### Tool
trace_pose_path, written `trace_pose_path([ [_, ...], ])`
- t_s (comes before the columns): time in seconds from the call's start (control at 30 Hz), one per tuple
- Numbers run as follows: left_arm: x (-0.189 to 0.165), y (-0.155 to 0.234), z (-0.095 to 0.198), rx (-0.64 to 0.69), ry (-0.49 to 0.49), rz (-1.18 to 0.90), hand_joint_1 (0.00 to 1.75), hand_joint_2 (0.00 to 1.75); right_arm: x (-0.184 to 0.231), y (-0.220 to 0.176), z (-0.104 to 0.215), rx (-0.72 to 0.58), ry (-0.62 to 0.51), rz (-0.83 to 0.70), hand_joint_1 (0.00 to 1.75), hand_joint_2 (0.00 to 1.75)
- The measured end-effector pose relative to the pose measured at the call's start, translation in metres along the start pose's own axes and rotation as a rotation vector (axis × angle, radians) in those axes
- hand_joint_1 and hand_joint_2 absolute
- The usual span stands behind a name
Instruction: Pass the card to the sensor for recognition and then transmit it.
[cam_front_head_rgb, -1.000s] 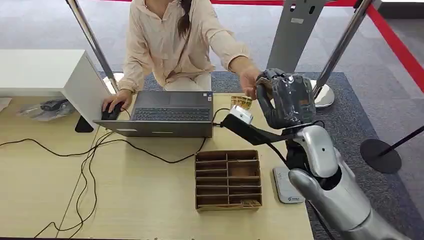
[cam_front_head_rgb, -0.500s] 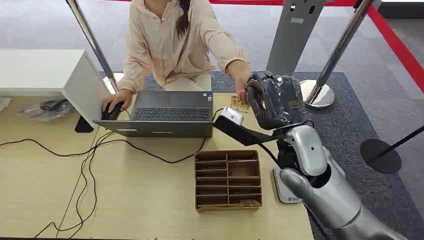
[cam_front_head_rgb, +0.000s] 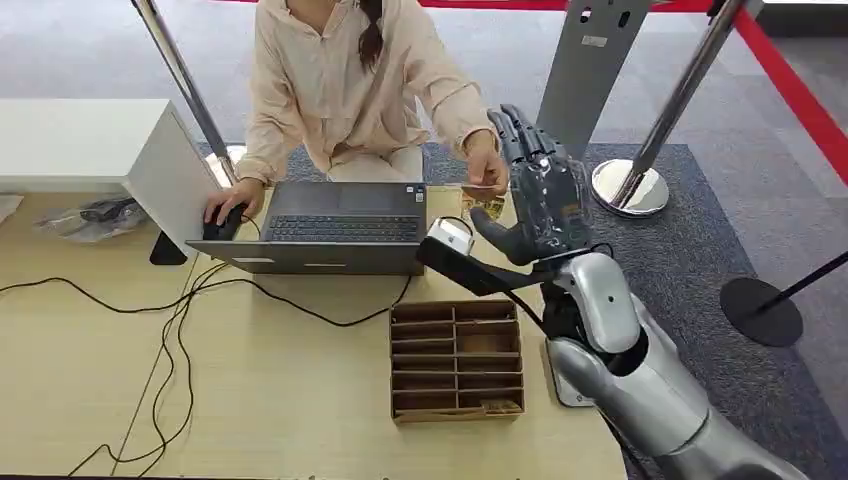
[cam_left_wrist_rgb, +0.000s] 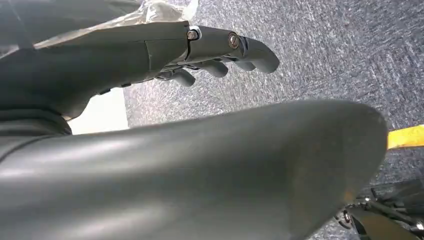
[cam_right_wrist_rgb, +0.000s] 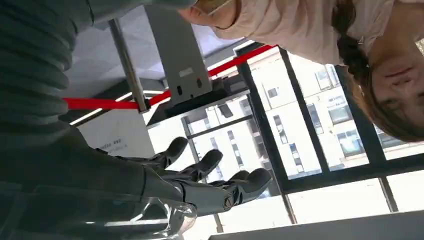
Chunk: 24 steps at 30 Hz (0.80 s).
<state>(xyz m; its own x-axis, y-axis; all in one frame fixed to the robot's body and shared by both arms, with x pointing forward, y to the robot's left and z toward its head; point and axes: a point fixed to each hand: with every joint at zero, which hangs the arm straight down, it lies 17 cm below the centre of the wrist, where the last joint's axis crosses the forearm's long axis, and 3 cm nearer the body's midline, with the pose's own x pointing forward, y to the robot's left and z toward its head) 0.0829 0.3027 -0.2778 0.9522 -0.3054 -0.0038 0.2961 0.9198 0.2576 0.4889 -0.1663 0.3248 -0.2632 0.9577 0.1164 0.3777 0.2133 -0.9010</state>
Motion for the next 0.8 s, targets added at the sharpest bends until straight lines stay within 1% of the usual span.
trace_pose_path([
  [0.13, -0.001, 0.000, 0.000, 0.000, 0.004, 0.004, 0.00, 0.00, 0.003, -0.004, 0.000, -0.016, -0.004, -0.009, 0.00, 1.75],
  [0.3, -0.003, 0.000, 0.000, -0.001, 0.018, 0.018, 0.00, 0.00, 0.013, -0.021, 0.002, -0.054, -0.026, -0.032, 0.00, 1.75],
  [0.47, -0.005, 0.001, 0.000, 0.004, 0.029, 0.036, 0.00, 0.00, 0.018, -0.027, 0.012, -0.043, -0.040, -0.060, 0.00, 1.75],
  [0.67, -0.010, 0.002, -0.001, 0.011, 0.045, 0.058, 0.00, 0.00, 0.009, -0.025, 0.045, -0.020, -0.032, -0.098, 0.00, 1.75],
  [0.8, -0.010, 0.003, -0.001, 0.020, 0.047, 0.068, 0.00, 0.00, 0.002, -0.034, 0.065, -0.047, -0.027, -0.129, 0.00, 1.75],
])
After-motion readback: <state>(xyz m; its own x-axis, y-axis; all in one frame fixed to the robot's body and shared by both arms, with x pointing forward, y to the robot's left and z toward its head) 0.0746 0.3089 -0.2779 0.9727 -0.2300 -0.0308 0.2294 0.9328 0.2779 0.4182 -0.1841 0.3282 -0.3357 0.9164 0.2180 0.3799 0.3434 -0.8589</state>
